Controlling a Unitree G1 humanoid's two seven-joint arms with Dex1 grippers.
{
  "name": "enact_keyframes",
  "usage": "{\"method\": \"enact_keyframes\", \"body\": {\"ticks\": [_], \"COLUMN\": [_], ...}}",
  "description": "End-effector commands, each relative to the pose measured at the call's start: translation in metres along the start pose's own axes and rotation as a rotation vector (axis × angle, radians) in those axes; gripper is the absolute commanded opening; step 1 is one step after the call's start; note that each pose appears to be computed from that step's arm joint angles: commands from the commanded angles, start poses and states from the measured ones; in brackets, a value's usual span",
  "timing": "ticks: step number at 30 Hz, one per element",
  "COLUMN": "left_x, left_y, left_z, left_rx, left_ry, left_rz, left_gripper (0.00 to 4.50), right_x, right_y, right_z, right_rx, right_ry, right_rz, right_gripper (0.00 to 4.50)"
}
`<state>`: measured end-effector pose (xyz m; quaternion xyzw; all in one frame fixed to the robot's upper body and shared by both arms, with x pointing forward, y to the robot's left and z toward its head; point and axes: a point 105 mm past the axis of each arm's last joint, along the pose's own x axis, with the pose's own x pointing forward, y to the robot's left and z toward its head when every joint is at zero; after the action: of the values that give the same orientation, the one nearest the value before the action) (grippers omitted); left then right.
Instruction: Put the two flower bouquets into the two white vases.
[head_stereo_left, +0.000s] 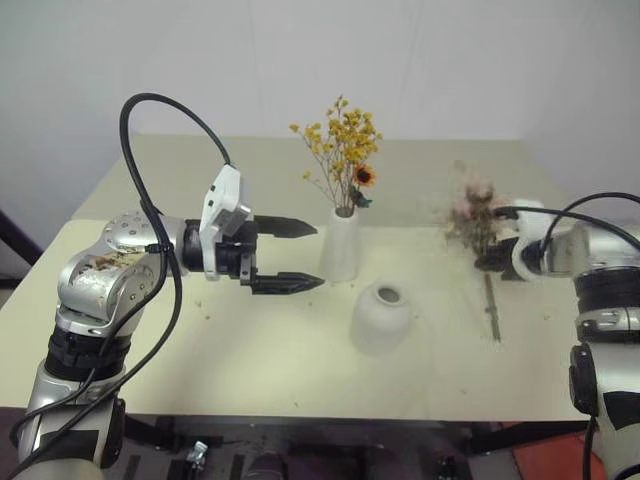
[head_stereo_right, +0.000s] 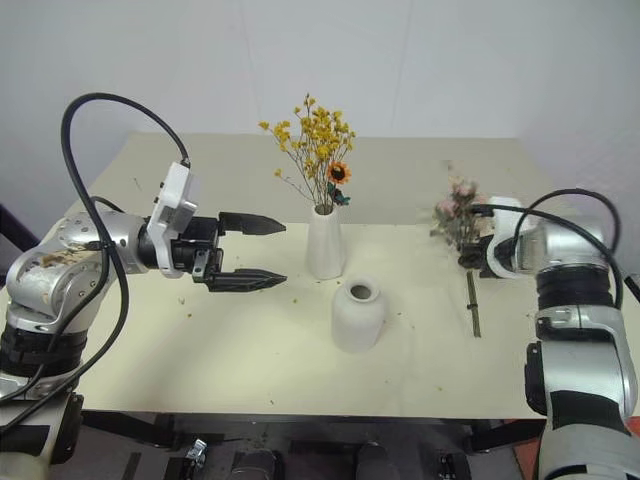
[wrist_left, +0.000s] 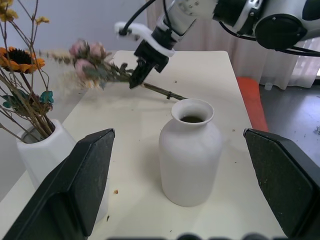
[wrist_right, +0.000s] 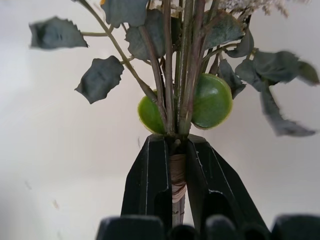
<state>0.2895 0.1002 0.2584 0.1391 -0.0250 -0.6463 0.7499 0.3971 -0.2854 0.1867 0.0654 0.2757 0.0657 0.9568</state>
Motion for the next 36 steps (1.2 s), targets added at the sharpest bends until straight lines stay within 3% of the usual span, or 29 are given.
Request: {"method": "enact_keyframes", "body": {"ticks": [1, 4, 12, 21, 36], "left_x": [-0.002, 0.0, 0.003, 0.005, 0.007], "left_y": [0.003, 0.005, 0.01, 0.008, 0.008], "left_z": [0.012, 0.01, 0.01, 0.011, 0.013], "left_rx": [0.032, 0.019, 0.015, 0.007, -0.024], "left_ry": [-0.039, -0.038, -0.034, -0.037, -0.042], "left_rz": [-0.009, -0.025, -0.046, -0.065, -0.114], "left_gripper": [4.5, 4.5, 4.5, 4.5, 4.5], "right_x": [-0.048, -0.084, -0.138, -0.149, -0.139], "right_y": [0.024, 0.049, 0.122, 0.171, 0.192], "right_z": [0.06, 0.076, 0.082, 0.054, 0.039], "right_rx": [0.059, 0.063, -0.049, -0.261, -0.331], "right_ry": [-0.439, -0.622, -0.748, -0.763, -0.78], "right_rz": [0.244, 0.441, 0.801, 0.934, 0.998], "right_gripper": [0.22, 0.22, 0.22, 0.22, 0.22]}}
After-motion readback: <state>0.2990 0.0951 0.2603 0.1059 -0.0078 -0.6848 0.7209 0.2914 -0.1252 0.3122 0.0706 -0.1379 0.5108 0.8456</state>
